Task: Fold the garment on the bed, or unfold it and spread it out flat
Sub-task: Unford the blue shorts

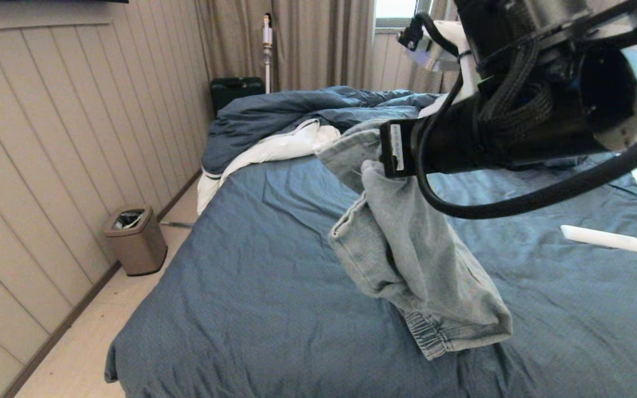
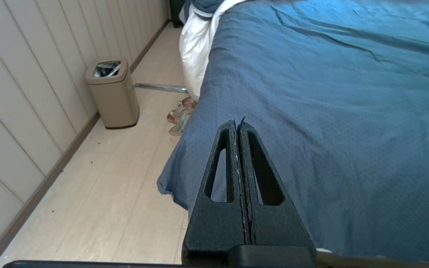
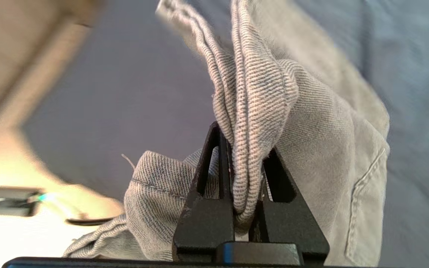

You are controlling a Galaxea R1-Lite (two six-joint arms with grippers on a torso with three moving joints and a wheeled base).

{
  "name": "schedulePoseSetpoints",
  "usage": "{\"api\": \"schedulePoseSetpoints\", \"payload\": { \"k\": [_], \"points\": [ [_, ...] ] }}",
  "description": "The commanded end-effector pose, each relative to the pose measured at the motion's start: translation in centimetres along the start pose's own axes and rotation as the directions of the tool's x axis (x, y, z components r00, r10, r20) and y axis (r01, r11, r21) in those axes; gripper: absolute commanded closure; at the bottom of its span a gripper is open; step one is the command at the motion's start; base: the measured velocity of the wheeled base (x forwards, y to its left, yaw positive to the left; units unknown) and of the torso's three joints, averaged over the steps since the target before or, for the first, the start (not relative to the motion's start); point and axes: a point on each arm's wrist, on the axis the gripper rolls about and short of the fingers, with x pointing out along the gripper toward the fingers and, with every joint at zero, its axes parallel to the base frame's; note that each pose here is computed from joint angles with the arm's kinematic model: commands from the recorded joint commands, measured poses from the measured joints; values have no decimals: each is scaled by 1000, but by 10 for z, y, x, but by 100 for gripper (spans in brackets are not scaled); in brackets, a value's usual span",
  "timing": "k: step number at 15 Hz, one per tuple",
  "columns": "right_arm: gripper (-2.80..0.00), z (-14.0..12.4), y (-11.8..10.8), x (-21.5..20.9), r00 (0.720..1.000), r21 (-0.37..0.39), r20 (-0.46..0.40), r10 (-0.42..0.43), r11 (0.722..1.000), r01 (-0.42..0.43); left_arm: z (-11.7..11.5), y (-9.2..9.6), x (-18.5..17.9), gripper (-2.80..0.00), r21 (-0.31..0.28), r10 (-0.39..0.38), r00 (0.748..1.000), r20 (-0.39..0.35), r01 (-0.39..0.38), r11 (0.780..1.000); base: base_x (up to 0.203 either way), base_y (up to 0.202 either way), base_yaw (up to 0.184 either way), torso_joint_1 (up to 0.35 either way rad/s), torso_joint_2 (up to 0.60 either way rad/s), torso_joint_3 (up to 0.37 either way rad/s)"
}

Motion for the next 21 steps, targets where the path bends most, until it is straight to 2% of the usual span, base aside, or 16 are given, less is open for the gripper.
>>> {"api": "schedulePoseSetpoints", "payload": {
  "k": [1,3,5,10,12,15,17,21],
  "points": [
    [0,3,21,-10,997,-21,20,73,997,-72,0,0,0,0,0,0,1000,-2,0,1000,0,0,0,0,0,0],
    [0,2,37,-22,988,-49,34,150,988,-149,0,0,0,0,0,0,1000,-1,0,1000,0,0,0,0,0,0],
    [0,10,40,-39,968,-34,105,227,974,-225,0,0,0,0,0,0,1000,-2,0,1000,0,0,0,0,0,0],
    [0,30,18,-94,904,-16,226,362,930,-368,0,0,0,0,0,2,1000,-2,-2,1000,0,0,0,0,0,0],
    [0,33,11,-101,898,-15,251,360,930,-368,0,0,0,0,0,2,1000,-2,-2,1000,0,0,0,0,0,0],
    [0,43,-16,-118,891,3,314,328,938,-347,0,0,0,0,0,2,1000,-2,-2,1000,0,0,0,0,0,0],
    [0,47,-32,-120,895,14,325,306,945,-328,0,0,0,0,0,2,1000,-2,-2,1000,0,0,0,0,0,0],
    [0,50,-49,-123,907,31,348,236,964,-263,0,0,0,0,0,0,1000,-2,0,1000,0,0,0,0,0,0]
  ]
}}
